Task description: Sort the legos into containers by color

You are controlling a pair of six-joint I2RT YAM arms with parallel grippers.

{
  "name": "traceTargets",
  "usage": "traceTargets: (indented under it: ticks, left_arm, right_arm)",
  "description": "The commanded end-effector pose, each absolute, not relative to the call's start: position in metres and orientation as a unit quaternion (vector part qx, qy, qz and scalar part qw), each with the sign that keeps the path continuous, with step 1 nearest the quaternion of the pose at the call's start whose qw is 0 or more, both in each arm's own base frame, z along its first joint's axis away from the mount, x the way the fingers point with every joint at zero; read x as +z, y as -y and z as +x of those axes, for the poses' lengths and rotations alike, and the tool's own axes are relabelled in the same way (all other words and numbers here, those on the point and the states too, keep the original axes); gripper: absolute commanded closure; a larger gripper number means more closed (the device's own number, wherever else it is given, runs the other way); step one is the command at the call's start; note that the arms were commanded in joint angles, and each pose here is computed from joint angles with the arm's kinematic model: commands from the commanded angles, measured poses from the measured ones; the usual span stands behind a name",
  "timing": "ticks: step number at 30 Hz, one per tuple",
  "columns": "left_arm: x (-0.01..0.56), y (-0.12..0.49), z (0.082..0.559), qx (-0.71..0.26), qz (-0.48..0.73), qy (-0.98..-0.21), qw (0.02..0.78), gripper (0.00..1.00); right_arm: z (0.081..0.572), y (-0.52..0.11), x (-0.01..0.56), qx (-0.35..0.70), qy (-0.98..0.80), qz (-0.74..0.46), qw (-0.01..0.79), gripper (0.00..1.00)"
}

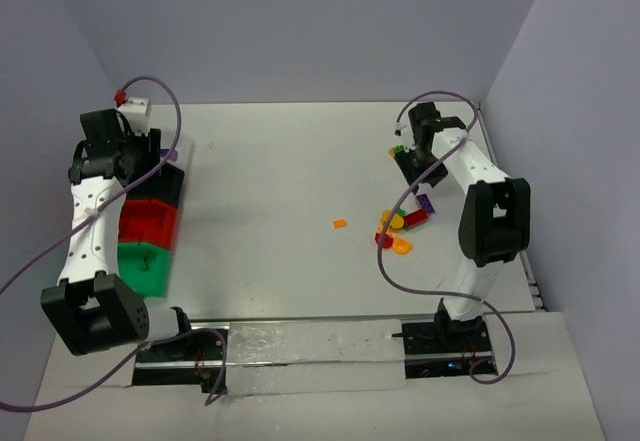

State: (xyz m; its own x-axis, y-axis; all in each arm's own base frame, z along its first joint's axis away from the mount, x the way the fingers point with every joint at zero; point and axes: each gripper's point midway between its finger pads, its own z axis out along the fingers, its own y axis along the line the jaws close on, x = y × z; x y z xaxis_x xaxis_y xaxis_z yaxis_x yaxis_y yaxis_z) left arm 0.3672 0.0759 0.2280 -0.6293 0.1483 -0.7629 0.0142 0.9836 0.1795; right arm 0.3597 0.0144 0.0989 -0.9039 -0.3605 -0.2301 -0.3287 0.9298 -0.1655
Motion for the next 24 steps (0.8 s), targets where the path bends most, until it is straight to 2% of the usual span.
traceTargets:
  ticks: [1,14,24]
  left_arm:
    - [0.252,-0.066,0.366,0.071,0.042,-0.886,0.456,0.31]
    - [0.24,-0.058,0.367,0.06,0.046,-0.89,0.449,0.3]
    - [0.239,-0.056,0.368,0.056,0.045,-0.89,0.449,0.3]
  right_arm:
    - [0.377,0.009,0.091,-0.086,-0.978,-0.145,0.124,0.41]
    - [0.389,-0.01,0.054,-0.03,-0.988,-0.127,0.081,0.37]
    - [0.376,-0.002,0.035,-0.046,-0.99,-0.126,0.048,0.36]
